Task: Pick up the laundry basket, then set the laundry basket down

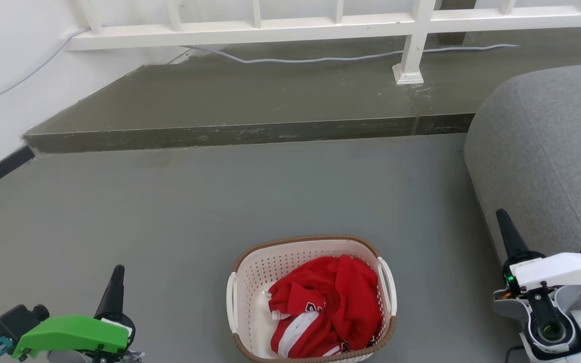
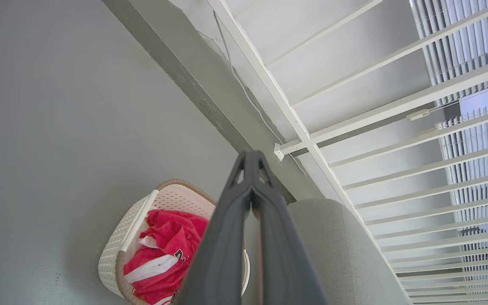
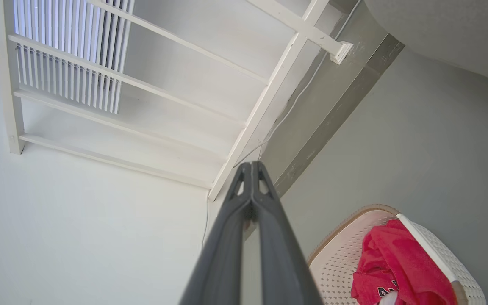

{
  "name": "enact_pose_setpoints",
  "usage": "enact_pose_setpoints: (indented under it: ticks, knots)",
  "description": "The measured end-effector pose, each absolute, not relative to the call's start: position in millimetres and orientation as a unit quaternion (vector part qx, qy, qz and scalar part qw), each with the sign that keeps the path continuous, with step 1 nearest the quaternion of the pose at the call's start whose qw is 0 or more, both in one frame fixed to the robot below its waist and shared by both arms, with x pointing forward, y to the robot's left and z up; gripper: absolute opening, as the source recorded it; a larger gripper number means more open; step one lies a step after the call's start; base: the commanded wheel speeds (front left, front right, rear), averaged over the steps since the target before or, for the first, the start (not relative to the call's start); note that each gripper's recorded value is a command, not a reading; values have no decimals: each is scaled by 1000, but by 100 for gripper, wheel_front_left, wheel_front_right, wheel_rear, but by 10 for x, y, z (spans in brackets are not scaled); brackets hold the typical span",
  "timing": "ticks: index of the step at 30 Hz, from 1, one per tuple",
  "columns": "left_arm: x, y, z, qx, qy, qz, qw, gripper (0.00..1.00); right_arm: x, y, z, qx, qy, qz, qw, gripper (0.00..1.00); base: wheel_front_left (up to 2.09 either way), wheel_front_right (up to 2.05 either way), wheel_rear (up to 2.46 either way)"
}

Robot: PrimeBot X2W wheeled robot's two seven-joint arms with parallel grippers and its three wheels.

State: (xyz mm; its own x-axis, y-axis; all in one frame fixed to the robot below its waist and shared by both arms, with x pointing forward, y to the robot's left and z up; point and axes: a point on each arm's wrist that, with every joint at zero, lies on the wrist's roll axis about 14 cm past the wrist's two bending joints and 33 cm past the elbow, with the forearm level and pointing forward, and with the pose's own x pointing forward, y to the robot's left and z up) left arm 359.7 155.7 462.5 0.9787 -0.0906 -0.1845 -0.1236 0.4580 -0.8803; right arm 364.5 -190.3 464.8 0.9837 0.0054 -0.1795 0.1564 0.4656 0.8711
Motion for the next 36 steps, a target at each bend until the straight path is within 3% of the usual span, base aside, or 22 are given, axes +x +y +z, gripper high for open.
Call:
enact_pose_setpoints:
  ticks: [36]
  knots:
    - [3698,1859,4739,-706,51,29,706,0,3738,-2045,4783,709,24,-44,703,0,0,0,0]
